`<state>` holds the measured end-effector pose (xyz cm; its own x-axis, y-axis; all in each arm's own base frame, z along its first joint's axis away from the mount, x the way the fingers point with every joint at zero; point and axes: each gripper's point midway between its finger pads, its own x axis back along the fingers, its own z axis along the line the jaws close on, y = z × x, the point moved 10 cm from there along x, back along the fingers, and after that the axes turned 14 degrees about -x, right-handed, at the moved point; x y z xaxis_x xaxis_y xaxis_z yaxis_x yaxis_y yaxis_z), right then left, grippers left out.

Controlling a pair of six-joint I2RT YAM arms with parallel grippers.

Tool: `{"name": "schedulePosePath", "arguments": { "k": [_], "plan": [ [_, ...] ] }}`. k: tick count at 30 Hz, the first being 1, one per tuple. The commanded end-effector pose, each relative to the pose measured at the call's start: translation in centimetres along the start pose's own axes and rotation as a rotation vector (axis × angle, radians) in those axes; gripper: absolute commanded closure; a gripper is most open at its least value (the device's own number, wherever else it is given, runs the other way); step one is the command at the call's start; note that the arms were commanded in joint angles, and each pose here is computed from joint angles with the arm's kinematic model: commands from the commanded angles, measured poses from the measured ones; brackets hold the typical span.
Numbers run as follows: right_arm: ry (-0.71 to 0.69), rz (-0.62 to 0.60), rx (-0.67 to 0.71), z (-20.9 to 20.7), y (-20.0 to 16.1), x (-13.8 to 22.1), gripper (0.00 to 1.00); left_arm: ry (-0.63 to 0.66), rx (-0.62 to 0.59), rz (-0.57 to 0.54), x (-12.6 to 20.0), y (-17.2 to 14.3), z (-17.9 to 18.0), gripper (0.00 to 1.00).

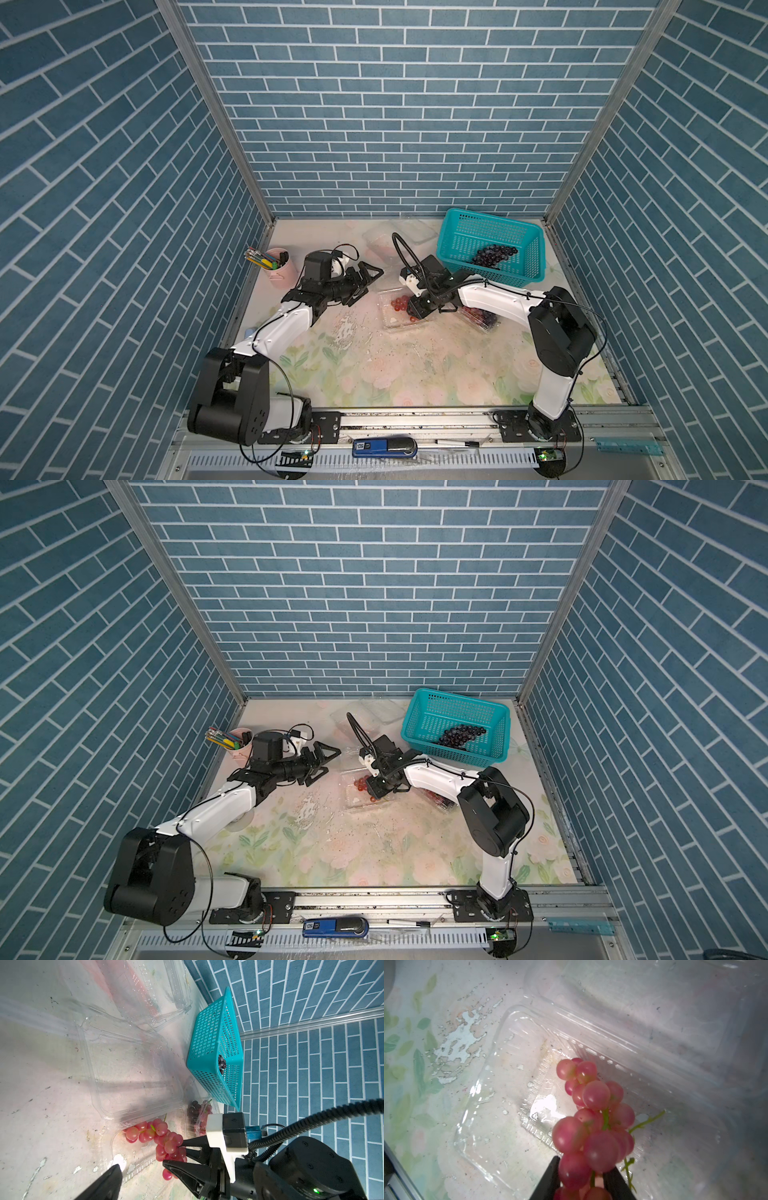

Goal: Pack grapes into containers
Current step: Place the grape into the packing box.

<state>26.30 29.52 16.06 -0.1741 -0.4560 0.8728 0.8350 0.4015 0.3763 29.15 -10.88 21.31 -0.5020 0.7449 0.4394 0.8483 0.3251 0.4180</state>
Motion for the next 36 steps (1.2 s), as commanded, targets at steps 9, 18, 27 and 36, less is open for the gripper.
{"name": "schedulePosePath", "arguments": {
  "k": [9, 18, 27, 36],
  "plan": [
    [-0.156, -0.016, 0.056, -1.3, 0.3, -0.4, 0.54, -0.011, -0.009, 0.003, -0.7, 0.3, -0.1, 0.00],
    [-0.142, -0.087, 0.046, -0.8, 0.8, 1.8, 0.47, -0.018, -0.018, -0.001, -0.7, 0.7, -0.5, 0.00],
    [-0.150, -0.355, -0.132, -3.0, 3.5, 10.6, 0.17, -0.072, -0.109, -0.039, 0.0, 2.8, -3.8, 0.00],
    [-0.304, -0.490, -0.595, -14.3, 5.8, 17.3, 0.02, -0.133, -0.222, 0.040, -4.8, 4.8, -8.6, 0.00]
  ]
}}
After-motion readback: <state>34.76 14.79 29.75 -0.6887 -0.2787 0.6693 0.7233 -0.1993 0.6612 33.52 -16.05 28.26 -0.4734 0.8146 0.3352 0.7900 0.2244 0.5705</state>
